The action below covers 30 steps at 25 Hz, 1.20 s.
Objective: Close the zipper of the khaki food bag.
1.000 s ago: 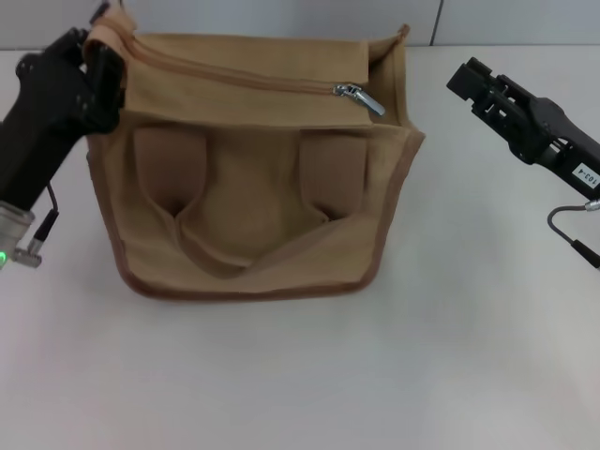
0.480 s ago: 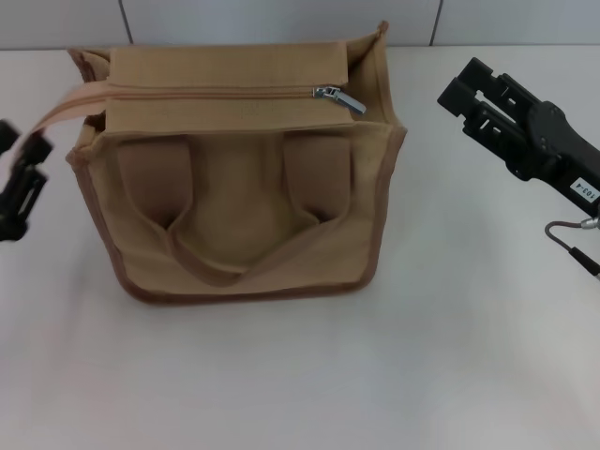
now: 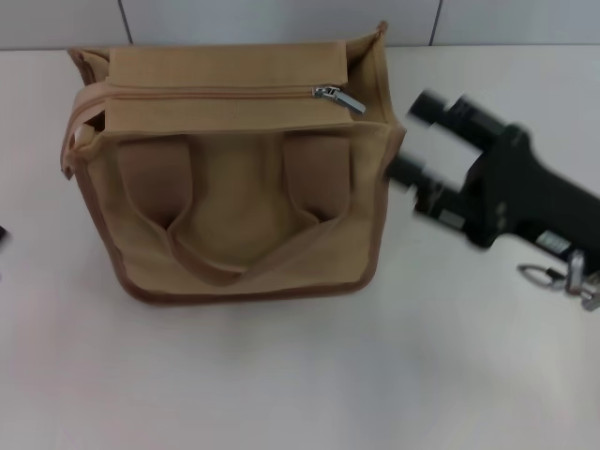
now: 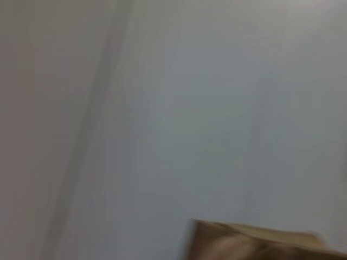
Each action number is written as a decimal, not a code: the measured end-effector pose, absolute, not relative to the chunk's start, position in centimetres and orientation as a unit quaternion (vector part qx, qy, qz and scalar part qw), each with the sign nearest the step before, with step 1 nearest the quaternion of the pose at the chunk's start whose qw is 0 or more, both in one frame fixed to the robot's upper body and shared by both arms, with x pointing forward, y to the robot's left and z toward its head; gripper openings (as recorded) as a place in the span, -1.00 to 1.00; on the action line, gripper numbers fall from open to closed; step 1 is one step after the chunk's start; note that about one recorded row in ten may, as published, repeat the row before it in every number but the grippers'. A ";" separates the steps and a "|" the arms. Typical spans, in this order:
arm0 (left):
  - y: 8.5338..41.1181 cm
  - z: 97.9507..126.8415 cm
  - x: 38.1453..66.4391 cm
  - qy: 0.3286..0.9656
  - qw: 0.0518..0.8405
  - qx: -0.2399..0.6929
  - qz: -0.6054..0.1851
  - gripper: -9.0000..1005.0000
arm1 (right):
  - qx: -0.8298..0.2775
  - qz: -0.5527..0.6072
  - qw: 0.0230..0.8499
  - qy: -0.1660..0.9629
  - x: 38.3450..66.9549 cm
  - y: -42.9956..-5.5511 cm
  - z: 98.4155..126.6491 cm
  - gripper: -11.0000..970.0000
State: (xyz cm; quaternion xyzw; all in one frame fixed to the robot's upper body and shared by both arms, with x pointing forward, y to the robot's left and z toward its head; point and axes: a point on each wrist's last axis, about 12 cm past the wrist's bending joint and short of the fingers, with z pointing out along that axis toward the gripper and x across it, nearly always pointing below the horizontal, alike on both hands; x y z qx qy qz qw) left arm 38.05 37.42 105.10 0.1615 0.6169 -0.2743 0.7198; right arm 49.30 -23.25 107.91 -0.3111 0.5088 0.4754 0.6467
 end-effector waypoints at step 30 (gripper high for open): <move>31.9 104.1 41.6 0.616 0.570 0.381 -0.387 0.56 | -0.511 0.465 0.480 0.540 49.4 -18.5 105.0 0.50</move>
